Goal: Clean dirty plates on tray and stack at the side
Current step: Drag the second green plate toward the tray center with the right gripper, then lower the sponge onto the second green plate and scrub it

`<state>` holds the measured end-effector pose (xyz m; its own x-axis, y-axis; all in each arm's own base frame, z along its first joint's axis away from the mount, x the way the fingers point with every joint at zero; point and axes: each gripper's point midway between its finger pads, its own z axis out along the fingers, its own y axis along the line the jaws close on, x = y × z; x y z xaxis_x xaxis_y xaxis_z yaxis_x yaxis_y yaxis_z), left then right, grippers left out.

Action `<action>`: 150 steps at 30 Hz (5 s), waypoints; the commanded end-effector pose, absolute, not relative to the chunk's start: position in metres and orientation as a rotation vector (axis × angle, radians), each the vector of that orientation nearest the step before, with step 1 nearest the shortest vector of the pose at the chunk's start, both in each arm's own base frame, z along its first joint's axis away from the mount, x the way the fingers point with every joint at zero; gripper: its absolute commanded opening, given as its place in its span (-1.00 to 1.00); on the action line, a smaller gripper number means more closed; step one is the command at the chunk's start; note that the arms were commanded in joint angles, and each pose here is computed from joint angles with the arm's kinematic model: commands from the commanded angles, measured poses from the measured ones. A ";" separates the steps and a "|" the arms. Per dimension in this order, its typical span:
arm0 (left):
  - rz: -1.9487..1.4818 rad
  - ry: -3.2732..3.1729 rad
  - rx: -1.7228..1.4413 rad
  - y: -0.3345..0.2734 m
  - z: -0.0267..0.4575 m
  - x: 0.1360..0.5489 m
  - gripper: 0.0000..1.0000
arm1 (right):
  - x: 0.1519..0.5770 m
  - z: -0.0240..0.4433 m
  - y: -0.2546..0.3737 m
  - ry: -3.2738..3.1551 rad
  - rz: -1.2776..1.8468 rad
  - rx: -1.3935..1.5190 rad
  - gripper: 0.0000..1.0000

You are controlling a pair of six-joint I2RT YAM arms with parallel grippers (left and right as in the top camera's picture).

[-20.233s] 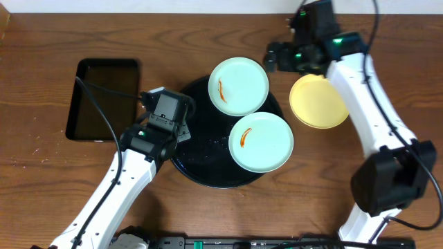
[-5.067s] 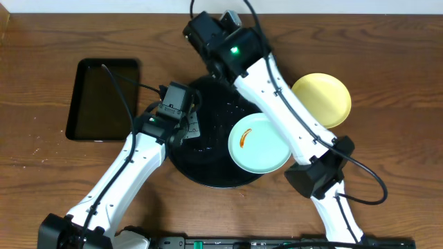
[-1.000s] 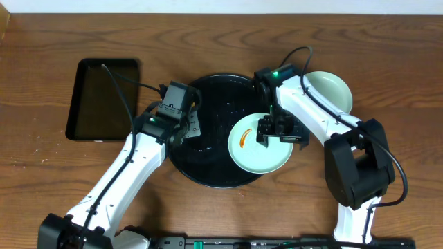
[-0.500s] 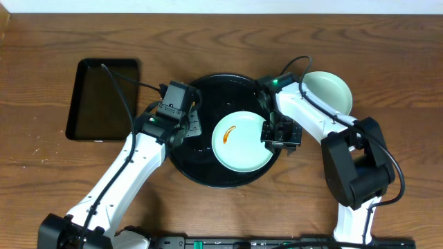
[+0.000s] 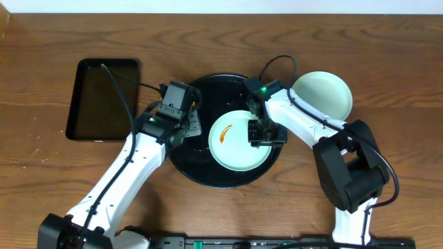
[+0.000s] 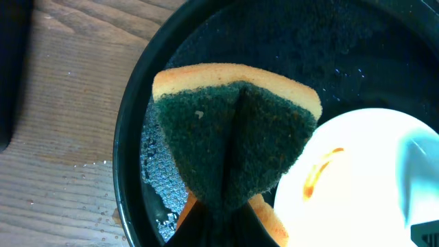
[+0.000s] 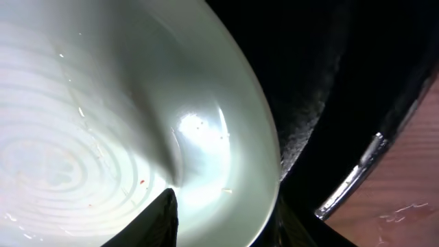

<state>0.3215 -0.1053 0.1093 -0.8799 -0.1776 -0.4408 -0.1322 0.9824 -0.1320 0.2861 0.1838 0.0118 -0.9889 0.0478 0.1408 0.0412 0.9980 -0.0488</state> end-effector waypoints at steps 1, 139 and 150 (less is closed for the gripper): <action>-0.120 2.674 -0.234 -0.102 0.105 0.320 -0.81 | 0.283 0.010 0.182 -2.989 0.082 -0.021 -0.14; -0.498 2.663 -0.344 -0.162 0.066 0.360 -0.83 | 0.392 0.005 0.230 -3.330 -0.236 0.317 -0.98; -0.563 2.723 -0.325 -0.190 0.029 0.360 -0.84 | 0.394 0.004 0.228 -3.342 -0.218 0.291 -0.98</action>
<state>0.3659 -0.1816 0.0369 -0.9056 -0.2913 -0.3081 -0.1496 0.8994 -0.4108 0.3914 0.2307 0.0103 -0.9627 -0.1500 -0.2252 -0.1861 0.9712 0.1485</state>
